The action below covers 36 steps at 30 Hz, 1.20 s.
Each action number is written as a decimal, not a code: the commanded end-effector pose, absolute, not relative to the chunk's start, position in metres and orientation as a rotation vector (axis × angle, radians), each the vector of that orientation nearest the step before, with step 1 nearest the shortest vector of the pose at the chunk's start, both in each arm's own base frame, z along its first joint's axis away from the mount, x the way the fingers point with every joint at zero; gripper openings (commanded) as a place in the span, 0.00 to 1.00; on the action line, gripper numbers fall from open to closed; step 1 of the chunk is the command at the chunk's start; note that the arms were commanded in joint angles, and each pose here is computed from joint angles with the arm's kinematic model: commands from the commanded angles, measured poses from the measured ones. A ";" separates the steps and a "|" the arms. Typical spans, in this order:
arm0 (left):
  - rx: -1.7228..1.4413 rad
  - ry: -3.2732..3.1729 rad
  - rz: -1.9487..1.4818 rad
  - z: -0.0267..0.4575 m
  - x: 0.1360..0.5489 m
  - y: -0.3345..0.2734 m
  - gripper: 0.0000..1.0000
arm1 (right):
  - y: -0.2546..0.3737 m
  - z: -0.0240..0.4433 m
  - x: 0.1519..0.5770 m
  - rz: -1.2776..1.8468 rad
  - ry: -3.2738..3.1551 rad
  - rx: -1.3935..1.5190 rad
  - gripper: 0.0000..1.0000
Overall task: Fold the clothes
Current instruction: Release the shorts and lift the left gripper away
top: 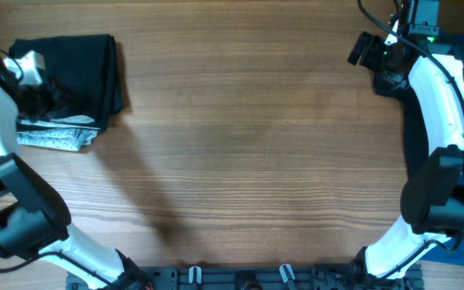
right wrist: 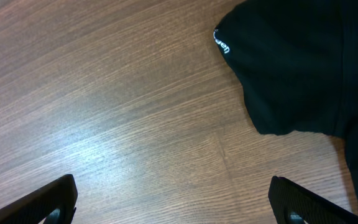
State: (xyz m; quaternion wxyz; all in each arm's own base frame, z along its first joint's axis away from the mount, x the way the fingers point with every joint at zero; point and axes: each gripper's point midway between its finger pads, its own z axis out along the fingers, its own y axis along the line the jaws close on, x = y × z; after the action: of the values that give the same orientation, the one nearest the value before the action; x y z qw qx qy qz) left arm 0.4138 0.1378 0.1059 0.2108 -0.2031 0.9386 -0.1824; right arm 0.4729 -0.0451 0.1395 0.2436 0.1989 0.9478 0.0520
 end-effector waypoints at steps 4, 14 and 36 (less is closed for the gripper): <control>-0.595 2.604 -0.595 0.052 0.401 0.111 0.26 | -0.048 0.129 0.471 0.119 2.608 0.556 1.00; -0.620 2.337 -0.939 0.139 0.452 0.033 0.18 | -0.048 0.129 0.471 0.119 2.608 0.556 1.00; -0.475 2.402 -0.612 0.136 0.472 -0.061 1.00 | -0.048 0.129 0.471 0.119 2.608 0.556 0.99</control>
State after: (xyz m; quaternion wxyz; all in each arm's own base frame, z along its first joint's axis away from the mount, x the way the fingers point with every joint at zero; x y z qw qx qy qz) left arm 0.4700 -0.0640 0.1298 0.2955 -0.1755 0.9096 -0.2336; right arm 0.4729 -0.0451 0.1395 0.2436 0.1989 0.9478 0.0520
